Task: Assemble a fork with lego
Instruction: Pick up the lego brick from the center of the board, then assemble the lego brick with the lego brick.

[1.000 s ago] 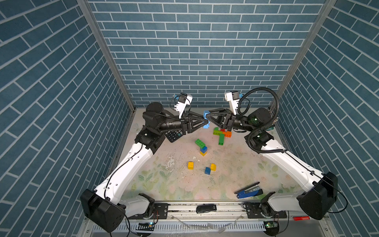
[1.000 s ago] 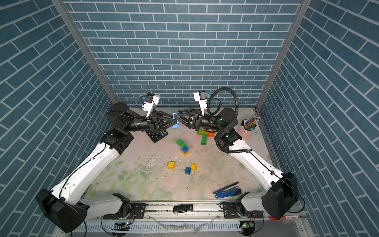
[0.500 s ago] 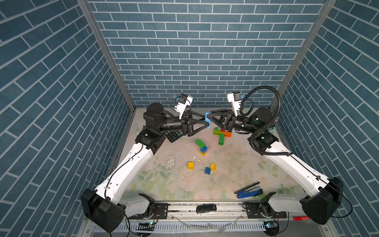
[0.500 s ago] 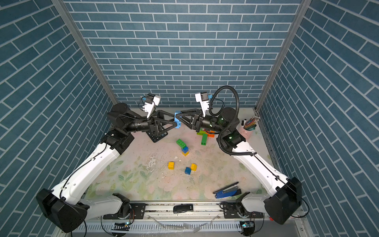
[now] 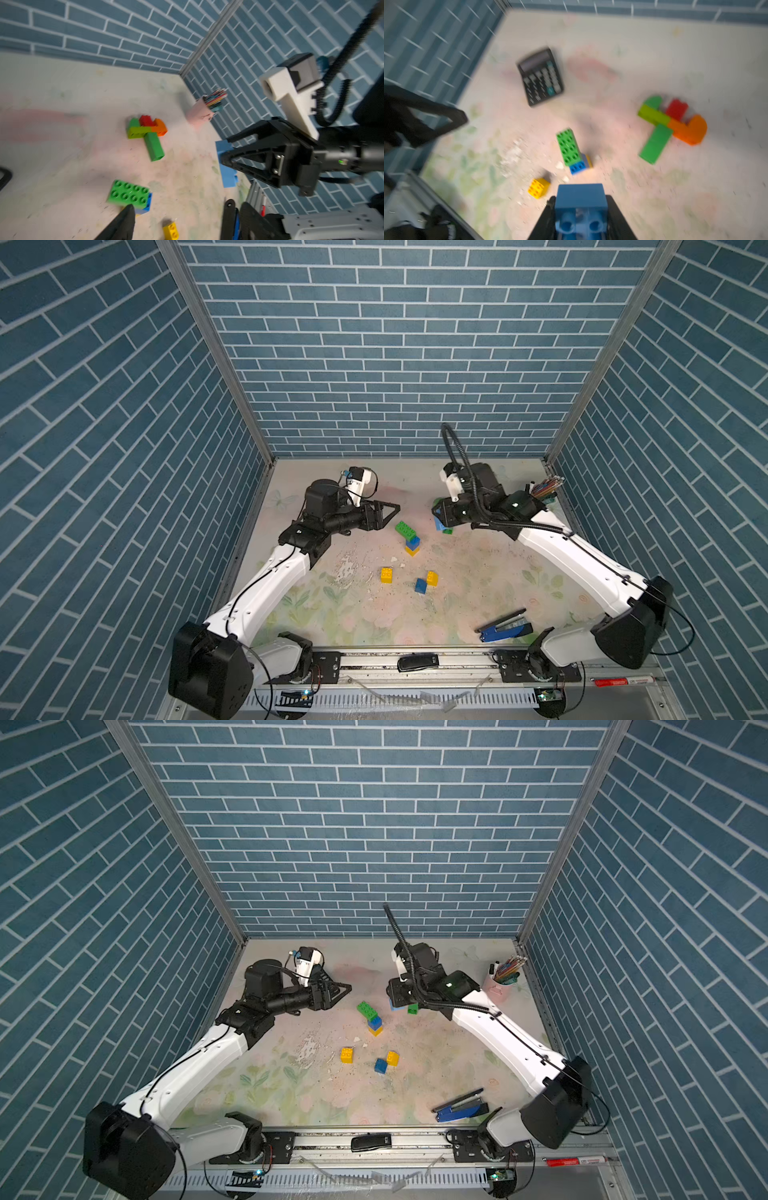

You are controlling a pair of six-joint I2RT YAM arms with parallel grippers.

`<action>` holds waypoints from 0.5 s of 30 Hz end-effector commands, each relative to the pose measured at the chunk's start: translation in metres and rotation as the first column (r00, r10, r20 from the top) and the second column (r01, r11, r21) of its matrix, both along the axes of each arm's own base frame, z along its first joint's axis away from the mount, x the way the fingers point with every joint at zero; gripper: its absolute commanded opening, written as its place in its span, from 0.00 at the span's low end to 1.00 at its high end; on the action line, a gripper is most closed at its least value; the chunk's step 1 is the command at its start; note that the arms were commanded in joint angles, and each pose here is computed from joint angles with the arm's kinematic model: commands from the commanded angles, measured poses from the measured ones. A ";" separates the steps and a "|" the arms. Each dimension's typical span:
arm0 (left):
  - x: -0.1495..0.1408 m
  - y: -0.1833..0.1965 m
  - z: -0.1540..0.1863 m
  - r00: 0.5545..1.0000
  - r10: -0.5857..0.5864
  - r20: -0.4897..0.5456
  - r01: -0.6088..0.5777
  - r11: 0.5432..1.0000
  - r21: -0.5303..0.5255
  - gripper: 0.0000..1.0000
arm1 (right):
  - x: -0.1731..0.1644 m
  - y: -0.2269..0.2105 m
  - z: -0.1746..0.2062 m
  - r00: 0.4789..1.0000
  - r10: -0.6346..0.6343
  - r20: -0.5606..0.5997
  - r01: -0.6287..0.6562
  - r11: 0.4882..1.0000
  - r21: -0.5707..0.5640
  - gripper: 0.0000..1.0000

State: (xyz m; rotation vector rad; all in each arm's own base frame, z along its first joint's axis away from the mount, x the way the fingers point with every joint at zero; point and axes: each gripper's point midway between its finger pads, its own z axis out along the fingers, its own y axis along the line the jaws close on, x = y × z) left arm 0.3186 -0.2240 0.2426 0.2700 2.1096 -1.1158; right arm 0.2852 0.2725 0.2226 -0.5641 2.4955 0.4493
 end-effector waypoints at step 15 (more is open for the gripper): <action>0.084 0.033 -0.127 0.926 0.198 -0.321 -0.196 0.980 0.038 0.59 | -0.031 0.023 -0.076 0.969 0.159 -0.188 -0.209 0.936 -0.284 0.00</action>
